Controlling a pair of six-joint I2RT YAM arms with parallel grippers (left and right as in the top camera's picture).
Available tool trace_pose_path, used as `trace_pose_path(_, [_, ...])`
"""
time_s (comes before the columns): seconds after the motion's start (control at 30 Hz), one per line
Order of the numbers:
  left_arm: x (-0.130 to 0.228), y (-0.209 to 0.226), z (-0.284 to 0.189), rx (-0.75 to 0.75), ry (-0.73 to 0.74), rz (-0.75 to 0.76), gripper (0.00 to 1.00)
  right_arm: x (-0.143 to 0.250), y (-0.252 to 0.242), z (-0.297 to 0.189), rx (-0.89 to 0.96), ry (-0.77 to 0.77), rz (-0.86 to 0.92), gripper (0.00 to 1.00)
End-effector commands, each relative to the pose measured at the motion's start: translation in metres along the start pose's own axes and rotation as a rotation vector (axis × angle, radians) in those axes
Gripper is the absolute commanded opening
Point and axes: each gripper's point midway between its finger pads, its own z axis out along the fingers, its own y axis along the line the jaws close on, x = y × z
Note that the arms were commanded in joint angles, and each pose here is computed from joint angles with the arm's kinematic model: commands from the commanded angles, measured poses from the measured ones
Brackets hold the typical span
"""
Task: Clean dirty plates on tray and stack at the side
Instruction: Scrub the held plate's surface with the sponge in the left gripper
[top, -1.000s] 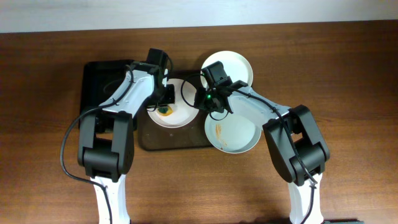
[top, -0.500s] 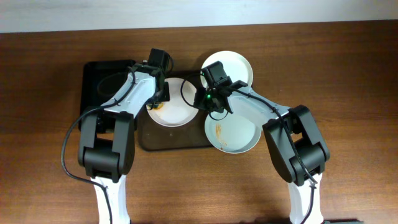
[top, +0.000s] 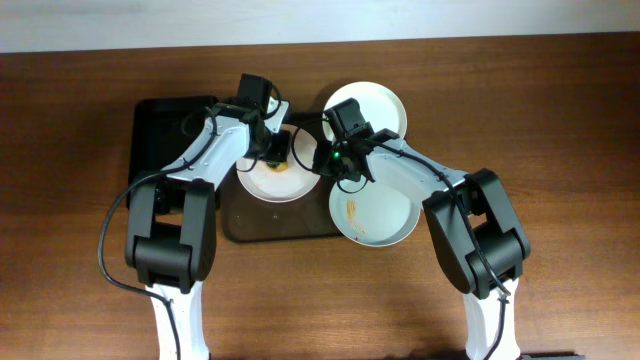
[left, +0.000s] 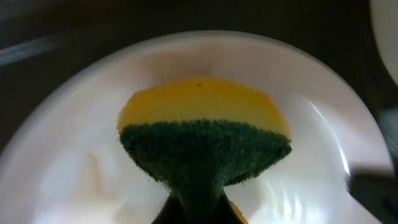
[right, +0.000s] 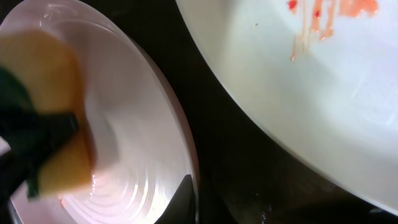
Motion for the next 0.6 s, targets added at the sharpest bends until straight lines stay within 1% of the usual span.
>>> trace_pose_path(0.0, [0.000,0.039,0.012,-0.214,-0.010,-0.046,0.01,-0.003,-0.002,0.002,0.017,-0.009,-0.003,0.04])
trace_pose_path(0.07, [0.003,0.059,0.009,-0.334,-0.013,-0.120,0.01,-0.003,-0.002,0.002,0.017,-0.009,-0.003,0.04])
trace_pose_path(0.13, [0.011,0.071,0.006,-0.405,0.005,-0.172,0.01,-0.003,-0.002,0.002,0.017,-0.009,-0.003,0.04])
trace_pose_path(0.23, [0.028,0.070,0.005,-0.411,0.074,-0.175,0.01,-0.003,-0.002,0.002,0.017,-0.009,-0.003,0.04])
trace_pose_path(0.27, [0.037,0.066,0.006,-0.390,0.113,-0.174,0.01,-0.003,-0.002,0.002,0.017,-0.009,-0.003,0.04])
trace_pose_path(0.33, [0.056,0.047,0.008,-0.280,0.209,-0.125,0.01,-0.003,-0.002,0.002,0.017,-0.009,-0.004,0.04])
trace_pose_path(0.4, [0.074,0.020,0.009,-0.122,0.294,-0.078,0.01,-0.003,-0.002,0.002,0.017,-0.009,-0.003,0.04])
trace_pose_path(0.43, [0.078,0.012,0.008,-0.075,0.311,-0.064,0.01,-0.003,-0.002,0.002,0.017,-0.009,-0.003,0.04])
trace_pose_path(0.5, [0.086,-0.013,0.005,0.080,0.349,-0.031,0.01,-0.003,-0.002,0.002,0.017,-0.009,-0.003,0.04])
trace_pose_path(0.57, [0.085,-0.033,0.002,0.210,0.344,-0.017,0.01,-0.003,-0.002,0.002,0.017,-0.009,-0.003,0.04])
